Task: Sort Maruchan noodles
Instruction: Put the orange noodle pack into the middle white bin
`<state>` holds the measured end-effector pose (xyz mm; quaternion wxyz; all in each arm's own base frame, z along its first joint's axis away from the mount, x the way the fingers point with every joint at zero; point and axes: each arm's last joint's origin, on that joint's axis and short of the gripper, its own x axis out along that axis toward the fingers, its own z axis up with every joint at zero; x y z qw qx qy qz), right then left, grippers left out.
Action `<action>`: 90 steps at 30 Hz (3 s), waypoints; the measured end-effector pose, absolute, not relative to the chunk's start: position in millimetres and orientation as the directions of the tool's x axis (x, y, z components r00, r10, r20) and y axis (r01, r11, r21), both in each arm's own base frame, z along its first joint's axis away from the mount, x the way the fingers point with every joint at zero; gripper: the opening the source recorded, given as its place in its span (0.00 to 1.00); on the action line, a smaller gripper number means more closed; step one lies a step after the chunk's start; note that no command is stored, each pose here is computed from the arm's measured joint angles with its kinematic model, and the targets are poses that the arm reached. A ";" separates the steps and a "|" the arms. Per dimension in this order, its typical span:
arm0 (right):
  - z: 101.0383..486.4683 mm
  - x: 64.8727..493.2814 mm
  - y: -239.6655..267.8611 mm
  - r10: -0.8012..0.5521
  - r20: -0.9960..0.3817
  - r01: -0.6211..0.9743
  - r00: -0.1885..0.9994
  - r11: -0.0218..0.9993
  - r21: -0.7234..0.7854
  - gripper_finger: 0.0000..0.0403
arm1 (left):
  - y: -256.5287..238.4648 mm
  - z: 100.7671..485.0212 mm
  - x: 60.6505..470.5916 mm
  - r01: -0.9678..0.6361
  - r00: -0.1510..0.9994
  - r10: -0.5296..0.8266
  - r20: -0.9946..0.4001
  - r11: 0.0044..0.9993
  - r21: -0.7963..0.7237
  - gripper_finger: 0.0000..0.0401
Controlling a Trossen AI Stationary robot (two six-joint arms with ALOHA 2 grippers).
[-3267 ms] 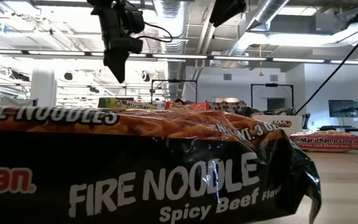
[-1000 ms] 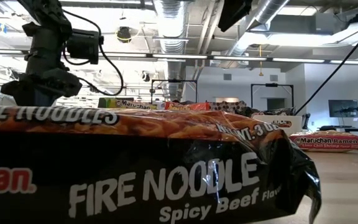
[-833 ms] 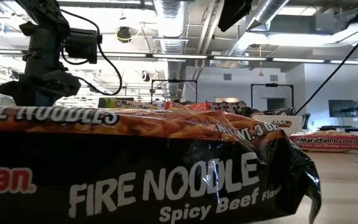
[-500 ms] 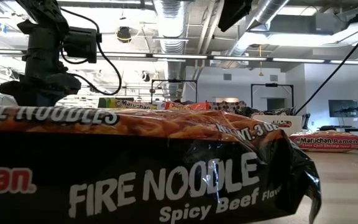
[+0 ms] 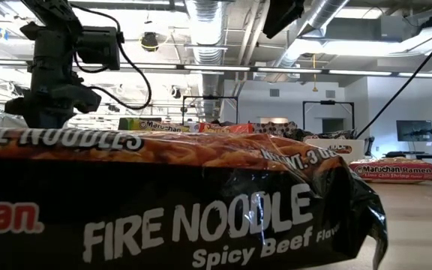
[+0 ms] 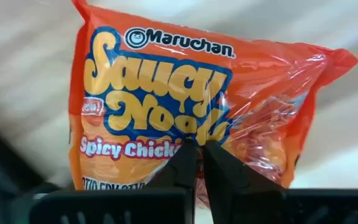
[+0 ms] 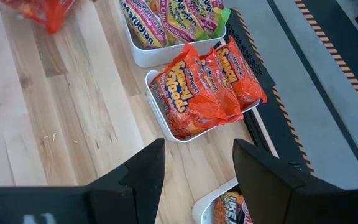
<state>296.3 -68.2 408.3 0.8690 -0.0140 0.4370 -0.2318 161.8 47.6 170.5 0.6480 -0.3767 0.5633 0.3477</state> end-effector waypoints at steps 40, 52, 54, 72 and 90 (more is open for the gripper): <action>407.3 298.3 -60.3 -0.264 -0.784 0.547 0.562 0.830 0.112 0.53 | 24.4 244.7 185.3 -0.546 0.674 -0.062 -0.736 0.629 -0.553 0.05; 395.1 315.2 -48.3 -0.176 -0.809 0.558 0.560 0.803 0.212 0.53 | 23.6 238.5 177.7 -0.609 0.596 -0.064 -0.801 0.614 -0.502 0.32; 385.1 320.1 -49.2 -0.158 -0.840 0.565 0.520 0.801 0.198 0.53 | 22.8 236.5 176.7 -0.607 0.589 -0.086 -0.803 0.608 -0.511 0.32; 320.2 396.6 -43.6 0.154 -0.822 0.396 0.548 0.818 0.417 0.53 | 18.3 191.4 165.6 -0.627 0.529 -0.190 -0.827 0.569 -0.532 0.27; 234.0 407.3 -25.2 0.389 -0.833 0.400 0.392 0.744 0.536 0.51 | 15.2 173.3 155.9 -0.578 0.553 -0.244 -0.797 0.576 -0.578 0.27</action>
